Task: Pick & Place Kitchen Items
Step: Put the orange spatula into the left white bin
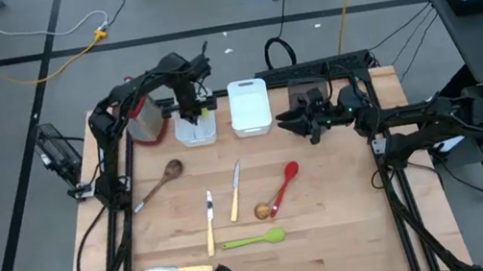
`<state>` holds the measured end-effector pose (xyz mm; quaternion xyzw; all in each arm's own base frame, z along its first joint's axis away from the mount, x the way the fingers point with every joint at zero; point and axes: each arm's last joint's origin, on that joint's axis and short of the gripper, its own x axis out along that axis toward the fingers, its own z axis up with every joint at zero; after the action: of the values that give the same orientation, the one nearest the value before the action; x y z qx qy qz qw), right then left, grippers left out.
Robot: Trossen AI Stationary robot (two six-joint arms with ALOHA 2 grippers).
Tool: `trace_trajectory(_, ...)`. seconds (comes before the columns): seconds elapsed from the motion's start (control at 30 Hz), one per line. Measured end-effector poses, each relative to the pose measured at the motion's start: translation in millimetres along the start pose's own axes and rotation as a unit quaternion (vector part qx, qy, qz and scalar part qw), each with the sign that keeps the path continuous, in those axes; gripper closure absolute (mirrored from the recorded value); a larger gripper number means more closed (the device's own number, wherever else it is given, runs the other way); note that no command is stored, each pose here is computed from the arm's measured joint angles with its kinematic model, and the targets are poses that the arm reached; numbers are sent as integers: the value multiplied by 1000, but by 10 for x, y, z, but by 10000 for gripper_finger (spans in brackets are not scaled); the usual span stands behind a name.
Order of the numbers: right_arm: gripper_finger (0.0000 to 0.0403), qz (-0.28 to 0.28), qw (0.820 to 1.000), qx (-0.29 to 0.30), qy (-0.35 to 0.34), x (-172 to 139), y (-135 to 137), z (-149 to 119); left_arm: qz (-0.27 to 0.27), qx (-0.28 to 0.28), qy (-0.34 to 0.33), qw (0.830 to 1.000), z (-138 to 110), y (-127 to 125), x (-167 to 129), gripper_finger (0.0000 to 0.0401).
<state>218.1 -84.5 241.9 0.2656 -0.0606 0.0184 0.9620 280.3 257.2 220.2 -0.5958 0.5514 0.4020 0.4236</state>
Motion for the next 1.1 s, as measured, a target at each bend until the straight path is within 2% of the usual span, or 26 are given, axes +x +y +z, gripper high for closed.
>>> trace_trajectory(0.3,234,-1,1000,-1,-1,1,-1,-1,14,13,16,1000,-42,10,11,401)
trace_trajectory(0.9,234,-1,1000,7,-1,1,-1,-1,24,47,4,999,-76,-31,31,395)
trace_trajectory(1.1,234,-1,1000,7,-1,1,-1,-1,36,80,-15,996,-99,-71,49,394)
